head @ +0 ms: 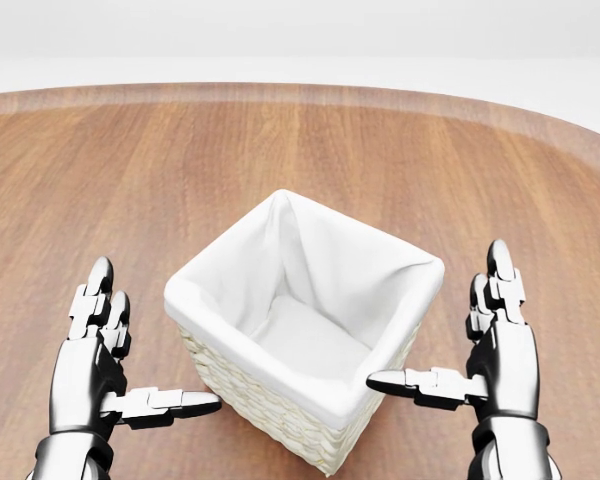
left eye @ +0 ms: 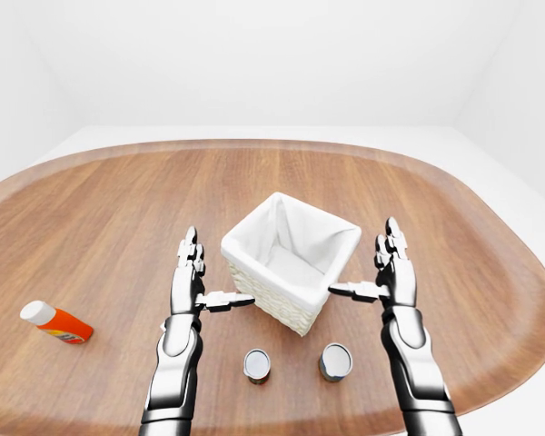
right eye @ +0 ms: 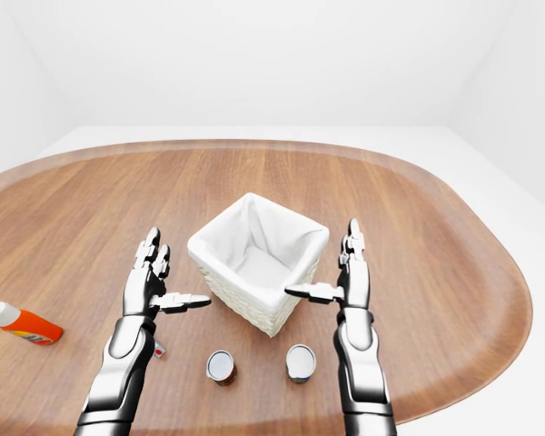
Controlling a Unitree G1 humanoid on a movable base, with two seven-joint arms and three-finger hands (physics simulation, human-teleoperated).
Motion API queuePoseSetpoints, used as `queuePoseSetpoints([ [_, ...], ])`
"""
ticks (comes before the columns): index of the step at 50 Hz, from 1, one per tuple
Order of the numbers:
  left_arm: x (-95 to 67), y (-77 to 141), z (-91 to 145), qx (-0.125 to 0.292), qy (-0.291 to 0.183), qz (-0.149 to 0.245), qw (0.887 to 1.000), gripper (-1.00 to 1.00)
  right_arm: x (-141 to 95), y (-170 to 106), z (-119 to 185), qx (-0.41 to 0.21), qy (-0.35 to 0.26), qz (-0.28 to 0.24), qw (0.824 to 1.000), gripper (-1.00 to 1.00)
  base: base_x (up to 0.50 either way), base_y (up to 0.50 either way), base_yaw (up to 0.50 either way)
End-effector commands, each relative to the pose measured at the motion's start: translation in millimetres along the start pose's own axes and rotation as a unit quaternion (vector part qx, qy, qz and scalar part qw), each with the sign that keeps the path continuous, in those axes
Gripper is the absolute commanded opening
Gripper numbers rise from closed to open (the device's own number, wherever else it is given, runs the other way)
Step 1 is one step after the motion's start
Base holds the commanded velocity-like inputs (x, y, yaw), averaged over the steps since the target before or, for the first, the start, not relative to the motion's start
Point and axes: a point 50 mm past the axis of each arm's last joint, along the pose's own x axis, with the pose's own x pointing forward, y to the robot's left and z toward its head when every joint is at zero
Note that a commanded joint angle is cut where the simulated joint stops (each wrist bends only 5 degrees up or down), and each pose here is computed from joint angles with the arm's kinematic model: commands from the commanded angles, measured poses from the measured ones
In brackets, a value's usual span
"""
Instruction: Pick up the alphabet soup and the cream cheese box, and put them in the basket.
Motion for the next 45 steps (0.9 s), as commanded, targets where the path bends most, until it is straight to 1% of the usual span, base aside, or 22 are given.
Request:
queuePoseSetpoints([
  [1, 0.3, 0.3, -0.6, 0.0, 0.0, 0.0, 1.0, 1.0, 0.6, -6.8, 3.9, 0.0, -0.01, -0.032, 0.999, 1.0, 0.0, 0.0, 0.0],
  [6, 1.2, 0.5, -1.6, 0.0, 0.0, 0.0, 1.0, 1.0, 1.3, -11.6, 5.3, 0.005, -0.013, -0.051, 0.999, 1.0, 0.0, 0.0, 0.0],
  [11, -0.5, 0.6, 1.1, -0.003, 0.0, -0.001, 1.0, 1.0, -1.0, -20.7, 13.6, 0.0, -0.039, -0.092, 0.995, 1.0, 0.0, 0.0, 0.0],
  [13, -0.4, 0.5, 0.9, -0.003, 0.0, -0.001, 1.0, 1.0, -0.9, -21.5, 13.5, 0.0, -0.039, -0.094, 0.995, 1.0, 0.0, 0.0, 0.0],
  [16, -0.3, 0.2, 0.7, -0.002, 0.0, -0.001, 1.0, 1.0, -4.4, -26.5, 20.7, -0.011, -0.061, -0.118, 0.991, 1.0, 0.0, 0.0, 0.0],
  [18, 0.0, 0.3, 0.3, -0.003, 0.0, -0.001, 1.0, 1.0, -3.9, -28.5, 19.8, -0.005, -0.059, -0.125, 0.99, 1.0, 0.0, 0.0, 0.0],
  [19, 0.3, 0.4, -0.2, -0.003, 0.0, 0.0, 1.0, 1.0, -3.9, -31.1, 20.1, -0.013, -0.06, -0.14, 0.988, 1.0, 0.0, 0.0, 0.0],
  [21, 1.0, 0.7, -1.4, -0.002, 0.001, 0.0, 1.0, 1.0, -4.0, -33.9, 21.6, -0.003, -0.062, -0.149, 0.987, 1.0, 0.0, 0.0, 0.0],
  [22, 0.8, 0.5, -1.1, -0.002, 0.0, 0.0, 1.0, 1.0, -3.9, -36.5, 20.9, -0.008, -0.061, -0.162, 0.985, 1.0, 0.0, 0.0, 0.0],
  [24, 0.0, 0.2, -0.1, -0.002, 0.0, 0.0, 1.0, 1.0, -2.4, -39.4, 20.5, 0.002, -0.055, -0.177, 0.983, 1.0, 0.0, 0.0, 0.0],
  [25, 0.1, 0.4, -0.2, -0.002, 0.001, 0.0, 1.0, 1.0, -3.0, -42.3, 22.3, 0.003, -0.06, -0.195, 0.979, 1.0, 0.0, 0.0, 0.0],
  [29, 1.4, 0.3, -2.5, 0.001, 0.004, 0.001, 1.0, 1.0, -2.8, -50.7, 21.8, 0.017, -0.061, -0.24, 0.969, 1.0, 0.0, 0.0, 0.0],
  [30, 1.5, 0.3, -2.7, 0.001, 0.005, 0.001, 1.0, 1.0, -2.8, -50.9, 21.8, 0.018, -0.061, -0.241, 0.969, 1.0, 0.0, 0.0, 0.0],
  [31, 1.4, 0.2, -2.1, 0.001, 0.004, 0.001, 1.0, 1.0, -0.7, -47.2, 19.6, 0.027, -0.049, -0.217, 0.975, 1.0, 0.0, 0.0, 0.0],
  [33, 1.0, 0.1, -1.5, 0.001, 0.004, 0.001, 1.0, 1.0, -2.5, -49.2, 23.8, 0.023, -0.061, -0.238, 0.969, 1.0, 0.0, 0.0, 0.0],
  [35, 0.9, 0.4, -1.2, 0.0, 0.004, 0.001, 1.0, 1.0, -2.6, -50.7, 24.3, 0.028, -0.06, -0.246, 0.967, 1.0, 0.0, 0.0, 0.0],
  [37, 1.0, 0.6, -1.9, 0.0, 0.004, 0.001, 1.0, 1.0, -4.5, -56.6, 27.2, 0.031, -0.069, -0.275, 0.958, 1.0, 0.0, 0.0, 0.0],
  [38, 1.0, 0.6, -1.9, 0.0, 0.004, 0.001, 1.0, 1.0, -4.6, -56.8, 27.3, 0.031, -0.07, -0.276, 0.958, 1.0, 0.0, 0.0, 0.0],
  [39, 0.6, 0.4, -1.4, 0.001, 0.004, 0.001, 1.0, 1.0, -5.6, -62.1, 29.7, 0.022, -0.078, -0.296, 0.952, 1.0, 0.0, 0.0, 0.0],
  [40, -0.4, 0.0, 0.2, 0.001, 0.004, 0.001, 1.0, 1.0, -5.6, -64.5, 32.0, 0.009, -0.082, -0.3, 0.95, 1.0, 0.0, 0.0, 0.0],
  [43, -0.5, 0.0, 0.7, 0.0, 0.003, 0.001, 1.0, 1.0, -2.9, -72.3, 31.3, -0.011, -0.066, -0.315, 0.947, 1.0, 0.0, 0.0, 0.0],
  [45, 0.6, 0.5, -0.9, 0.0, 0.004, 0.001, 1.0, 1.0, -5.0, -76.4, 32.6, -0.008, -0.072, -0.32, 0.945, 1.0, 0.0, 0.0, 0.0],
])
